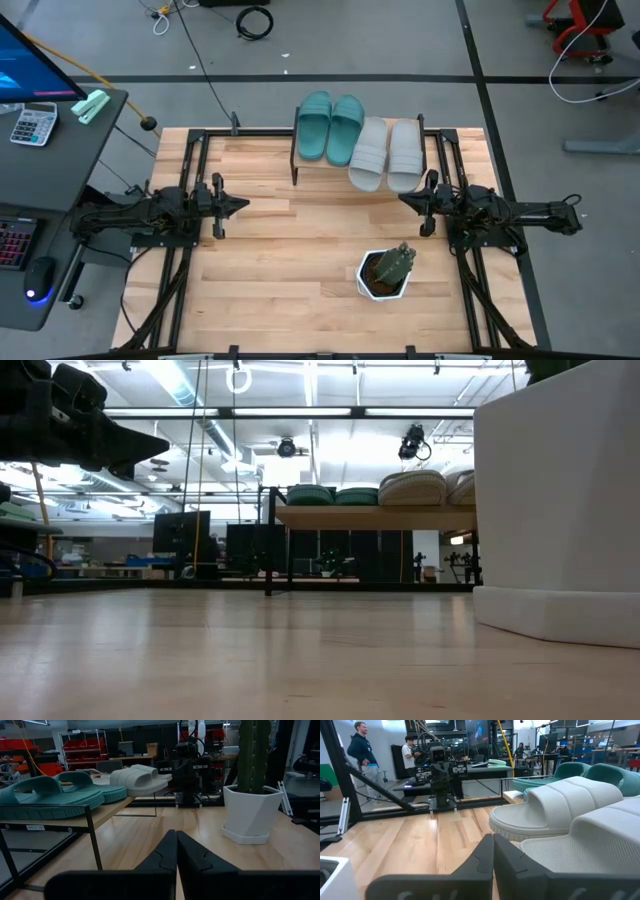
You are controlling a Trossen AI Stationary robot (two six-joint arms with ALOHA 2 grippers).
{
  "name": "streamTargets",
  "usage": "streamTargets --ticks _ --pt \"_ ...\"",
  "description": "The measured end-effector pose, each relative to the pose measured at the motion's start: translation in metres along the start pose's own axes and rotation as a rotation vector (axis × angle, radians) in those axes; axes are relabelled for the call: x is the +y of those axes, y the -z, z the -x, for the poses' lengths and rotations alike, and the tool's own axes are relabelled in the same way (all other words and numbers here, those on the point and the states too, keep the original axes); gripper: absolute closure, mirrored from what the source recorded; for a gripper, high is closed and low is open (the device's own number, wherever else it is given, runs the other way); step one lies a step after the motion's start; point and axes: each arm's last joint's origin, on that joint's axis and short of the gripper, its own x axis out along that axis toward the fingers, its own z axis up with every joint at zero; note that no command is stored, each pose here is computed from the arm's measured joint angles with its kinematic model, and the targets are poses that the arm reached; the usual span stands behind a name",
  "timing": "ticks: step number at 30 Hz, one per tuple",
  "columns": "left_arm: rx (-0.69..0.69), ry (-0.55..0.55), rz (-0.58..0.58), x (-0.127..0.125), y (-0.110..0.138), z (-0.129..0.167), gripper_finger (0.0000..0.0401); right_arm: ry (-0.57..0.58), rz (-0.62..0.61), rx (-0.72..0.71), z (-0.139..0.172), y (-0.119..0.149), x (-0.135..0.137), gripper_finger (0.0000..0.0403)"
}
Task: Pick and place slides into the shelf
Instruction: Return to Home Position
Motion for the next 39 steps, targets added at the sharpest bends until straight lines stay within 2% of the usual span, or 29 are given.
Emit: streamTargets --ticks 7,13,29,39 --pt "0.001 0.000 -0.001 0.0000 0.0001 0.0000 0.0357 0.000 -0.006 0.000 0.0000 0.0000 0.0000 0.0383" --pt "0.002 0.000 0.000 0.0000 0.0002 0.0000 0.0341 0.000 -0.005 -0.001 0.0001 -0.0004 0.0000 0.0380" --pt "0.004 0.000 -0.001 0.0000 0.0004 0.0000 0.0350 0.001 -0.008 -0.022 0.0013 -0.0084 0.0003 0.0381" --pt "0.005 0.000 -0.001 0.0000 0.0004 0.0000 0.0339 0.000 -0.009 -0.025 0.0013 -0.0089 0.0003 0.0380"
